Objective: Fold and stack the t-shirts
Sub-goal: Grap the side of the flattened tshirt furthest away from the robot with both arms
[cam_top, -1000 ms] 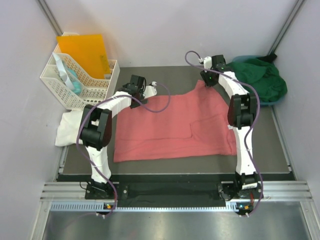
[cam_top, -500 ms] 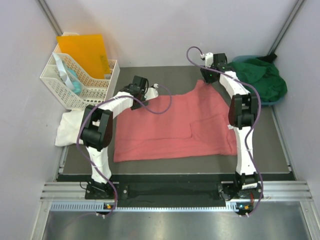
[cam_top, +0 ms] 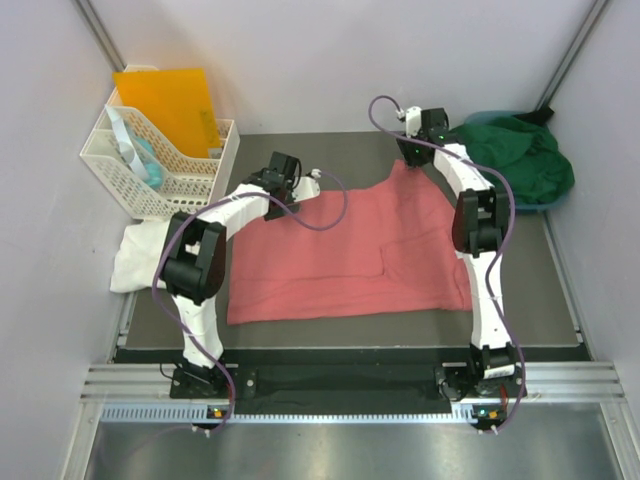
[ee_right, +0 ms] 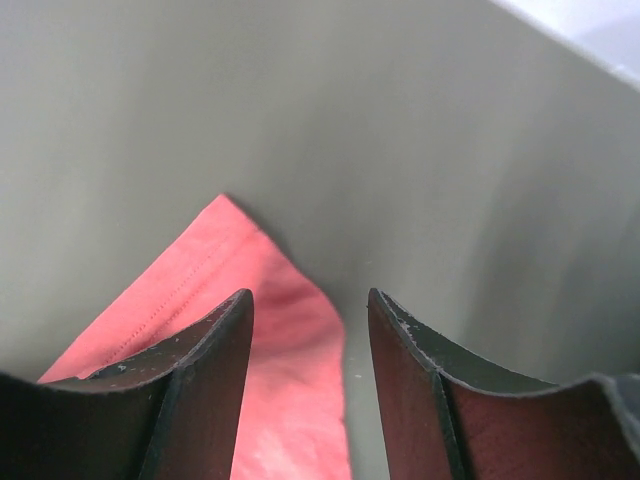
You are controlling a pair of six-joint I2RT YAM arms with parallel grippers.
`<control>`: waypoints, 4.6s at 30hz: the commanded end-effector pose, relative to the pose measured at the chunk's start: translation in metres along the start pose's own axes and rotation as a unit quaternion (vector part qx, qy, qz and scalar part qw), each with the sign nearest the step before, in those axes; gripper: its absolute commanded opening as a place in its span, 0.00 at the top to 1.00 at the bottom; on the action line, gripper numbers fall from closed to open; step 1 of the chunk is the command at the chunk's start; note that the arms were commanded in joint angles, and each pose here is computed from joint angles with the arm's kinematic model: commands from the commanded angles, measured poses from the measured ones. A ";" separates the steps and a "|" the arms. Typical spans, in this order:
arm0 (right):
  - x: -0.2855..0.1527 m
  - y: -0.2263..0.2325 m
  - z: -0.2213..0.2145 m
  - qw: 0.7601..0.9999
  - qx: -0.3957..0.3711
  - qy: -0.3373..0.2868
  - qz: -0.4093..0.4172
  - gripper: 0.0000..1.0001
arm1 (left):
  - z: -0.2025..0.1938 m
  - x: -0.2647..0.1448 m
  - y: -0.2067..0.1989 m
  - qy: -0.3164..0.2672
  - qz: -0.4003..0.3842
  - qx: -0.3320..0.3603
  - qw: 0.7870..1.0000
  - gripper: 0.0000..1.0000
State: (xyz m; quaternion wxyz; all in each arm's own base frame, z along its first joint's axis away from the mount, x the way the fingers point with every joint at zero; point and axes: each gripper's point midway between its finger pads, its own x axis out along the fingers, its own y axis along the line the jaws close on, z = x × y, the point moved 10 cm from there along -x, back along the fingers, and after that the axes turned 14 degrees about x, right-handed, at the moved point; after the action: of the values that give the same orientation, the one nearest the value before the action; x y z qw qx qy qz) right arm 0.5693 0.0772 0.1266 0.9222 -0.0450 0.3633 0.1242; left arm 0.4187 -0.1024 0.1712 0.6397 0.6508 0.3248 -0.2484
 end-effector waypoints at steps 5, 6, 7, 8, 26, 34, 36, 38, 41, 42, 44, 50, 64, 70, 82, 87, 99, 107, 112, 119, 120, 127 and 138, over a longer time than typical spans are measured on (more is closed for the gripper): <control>0.003 0.013 -0.005 1.000 0.001 0.010 0.007 0.50 | -0.005 -0.024 0.013 -0.006 0.028 -0.002 1.000 0.17; 0.003 0.013 -0.006 1.000 0.001 0.012 0.006 0.50 | -0.005 -0.025 0.013 -0.005 0.029 -0.003 1.000 0.17; 0.003 0.013 -0.007 1.000 0.003 0.014 0.007 0.50 | -0.005 -0.025 0.013 -0.006 0.029 -0.002 1.000 0.17; 0.003 0.015 -0.008 1.000 0.004 0.016 0.009 0.50 | -0.005 -0.026 0.013 -0.007 0.030 -0.006 1.000 0.17; 0.001 0.022 -0.021 0.998 0.002 0.046 0.031 1.00 | -0.014 -0.042 0.009 -0.012 0.046 0.000 0.999 0.17; -0.034 0.029 0.015 0.999 -0.023 -0.004 0.030 1.00 | -0.014 -0.036 -0.002 -0.015 0.031 -0.002 0.999 0.17; -0.046 0.031 0.026 0.999 -0.030 -0.018 0.029 1.00 | -0.015 -0.029 -0.009 -0.017 0.023 0.000 1.000 0.17; -0.052 0.030 0.030 0.999 -0.036 -0.024 0.026 1.00 | -0.020 -0.019 -0.019 -0.017 0.013 0.009 1.000 0.16; -0.063 0.034 0.032 0.998 -0.050 -0.026 0.026 1.00 | -0.026 0.003 -0.016 -0.015 0.009 0.011 1.000 0.15; -0.068 0.033 0.035 0.998 -0.054 -0.033 0.024 1.00 | -0.031 0.009 -0.012 -0.013 0.006 0.008 1.000 0.15; -0.068 0.034 0.026 0.998 -0.058 -0.020 0.025 1.00 | -0.034 0.023 0.008 -0.029 0.000 -0.010 1.000 0.15; -0.079 0.037 0.013 0.997 -0.073 -0.002 0.030 1.00 | -0.042 0.029 0.058 -0.123 -0.071 -0.021 0.990 0.14; -0.101 0.038 0.009 0.996 -0.093 0.003 0.018 1.00 | -0.076 0.043 0.046 -0.167 -0.258 0.147 0.940 0.16; -0.113 0.038 0.015 0.994 -0.104 -0.007 0.009 1.00 | -0.076 0.060 0.035 -0.162 -0.275 0.154 0.935 0.16; -0.121 0.045 0.016 0.993 -0.121 -0.011 0.008 1.00 | -0.081 0.076 0.048 -0.158 -0.239 0.157 0.945 0.15; -0.123 0.049 0.015 0.992 -0.127 -0.008 0.010 1.00 | -0.084 0.092 0.041 -0.158 -0.253 0.164 0.940 0.16; -0.129 0.053 0.009 0.990 -0.142 -0.003 0.003 1.00 | -0.091 0.107 0.054 -0.168 -0.229 0.164 0.945 0.17; -0.128 0.057 0.014 0.989 -0.149 -0.010 0.004 1.00 | -0.095 0.108 0.045 -0.162 -0.261 0.188 0.933 0.19; -0.125 0.059 0.013 0.988 -0.154 -0.005 0.002 1.00 | -0.098 0.105 0.055 -0.163 -0.243 0.189 0.938 0.19; -0.122 0.062 0.014 0.987 -0.160 -0.007 0.005 1.00 | -0.096 0.112 0.045 -0.170 -0.263 0.193 0.930 0.20; -0.122 0.062 0.015 0.987 -0.160 -0.007 0.005 1.00 | -0.097 0.114 0.042 -0.171 -0.270 0.194 0.928 0.21; -0.125 0.062 0.016 0.986 -0.167 -0.009 0.005 1.00 | -0.093 0.128 0.026 -0.171 -0.295 0.187 0.921 0.45; -0.126 0.060 0.018 0.985 -0.172 -0.010 -0.012 1.00 | -0.085 0.134 0.026 -0.166 -0.273 0.180 0.930 1.00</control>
State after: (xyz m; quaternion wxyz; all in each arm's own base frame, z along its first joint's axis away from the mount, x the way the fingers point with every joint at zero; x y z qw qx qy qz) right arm 0.4733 0.1078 0.1853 0.8838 -0.1997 0.3835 0.1790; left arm 0.5130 0.0021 0.1252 0.4615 0.5942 0.3409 -0.5637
